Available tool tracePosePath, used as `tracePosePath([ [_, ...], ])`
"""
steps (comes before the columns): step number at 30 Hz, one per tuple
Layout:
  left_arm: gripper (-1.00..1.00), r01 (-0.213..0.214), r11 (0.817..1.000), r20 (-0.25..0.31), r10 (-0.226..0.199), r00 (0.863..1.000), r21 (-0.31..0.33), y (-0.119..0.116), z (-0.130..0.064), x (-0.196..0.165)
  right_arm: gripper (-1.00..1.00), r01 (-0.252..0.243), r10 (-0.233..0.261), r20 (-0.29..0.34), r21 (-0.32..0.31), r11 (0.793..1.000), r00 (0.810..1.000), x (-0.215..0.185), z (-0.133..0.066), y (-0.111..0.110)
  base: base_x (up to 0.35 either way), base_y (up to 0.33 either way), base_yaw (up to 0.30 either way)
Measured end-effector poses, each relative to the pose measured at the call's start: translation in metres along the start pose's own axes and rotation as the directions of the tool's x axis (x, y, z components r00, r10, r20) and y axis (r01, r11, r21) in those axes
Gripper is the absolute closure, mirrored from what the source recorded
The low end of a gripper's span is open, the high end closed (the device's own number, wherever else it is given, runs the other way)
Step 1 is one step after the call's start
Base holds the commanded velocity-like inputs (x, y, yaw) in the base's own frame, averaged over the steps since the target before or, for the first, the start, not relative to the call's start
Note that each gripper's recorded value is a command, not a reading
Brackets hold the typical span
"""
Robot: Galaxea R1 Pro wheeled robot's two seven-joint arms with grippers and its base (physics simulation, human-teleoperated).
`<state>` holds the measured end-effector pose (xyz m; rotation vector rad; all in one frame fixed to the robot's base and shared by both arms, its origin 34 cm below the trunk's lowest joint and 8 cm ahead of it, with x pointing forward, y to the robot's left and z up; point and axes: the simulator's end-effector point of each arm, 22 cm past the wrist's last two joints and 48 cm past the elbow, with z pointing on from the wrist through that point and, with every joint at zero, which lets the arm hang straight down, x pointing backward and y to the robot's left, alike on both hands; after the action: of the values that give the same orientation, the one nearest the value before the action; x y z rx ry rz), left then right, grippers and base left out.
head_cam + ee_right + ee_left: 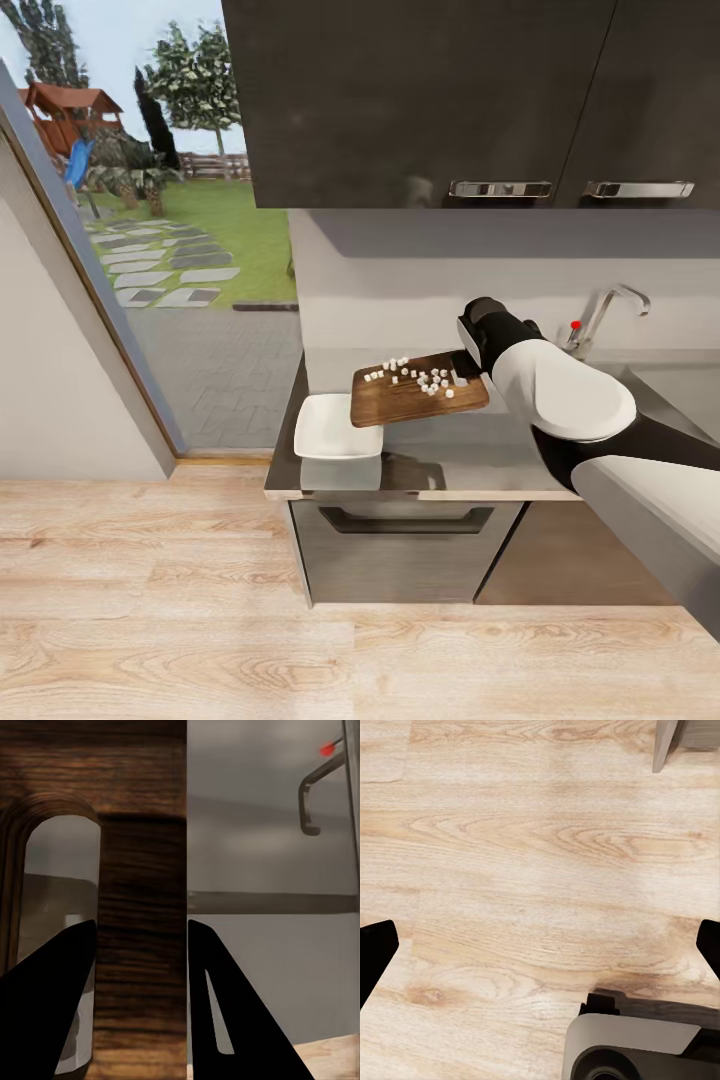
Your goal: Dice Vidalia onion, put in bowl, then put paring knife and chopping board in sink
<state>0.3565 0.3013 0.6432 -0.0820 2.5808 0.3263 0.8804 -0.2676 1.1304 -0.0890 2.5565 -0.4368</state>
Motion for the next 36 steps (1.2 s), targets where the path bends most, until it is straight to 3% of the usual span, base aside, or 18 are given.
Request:
tracePosePath([
  [9, -1.00, 0.000, 1.000, 0.000, 0.000, 1.000, 0.000, 0.000, 0.000, 0.000, 1.00, 0.002, -0.002, 0.000, 0.031, 1.000, 1.000, 0.000, 0.000, -0.007, 0.000, 0.000, 0.000],
  [15, -1.00, 0.000, 1.000, 0.000, 0.000, 1.000, 0.002, -0.001, 0.000, 0.000, 1.00, 0.006, -0.006, 0.000, 0.092, 0.996, 1.000, 0.000, -0.001, -0.020, 0.000, 0.000, 0.000],
  [21, -1.00, 0.001, 1.000, 0.000, -0.001, 1.000, 0.002, -0.001, 0.000, 0.000, 1.00, 0.002, -0.002, 0.000, 0.100, 0.995, 1.000, 0.000, -0.001, -0.022, 0.000, 0.018, 0.000],
  [36, -1.00, 0.001, 1.000, 0.000, -0.001, 1.000, 0.002, -0.001, 0.000, 0.000, 1.00, 0.002, -0.002, -0.001, 0.100, 0.995, 1.000, 0.000, -0.001, -0.022, 0.000, 0.188, 0.000],
])
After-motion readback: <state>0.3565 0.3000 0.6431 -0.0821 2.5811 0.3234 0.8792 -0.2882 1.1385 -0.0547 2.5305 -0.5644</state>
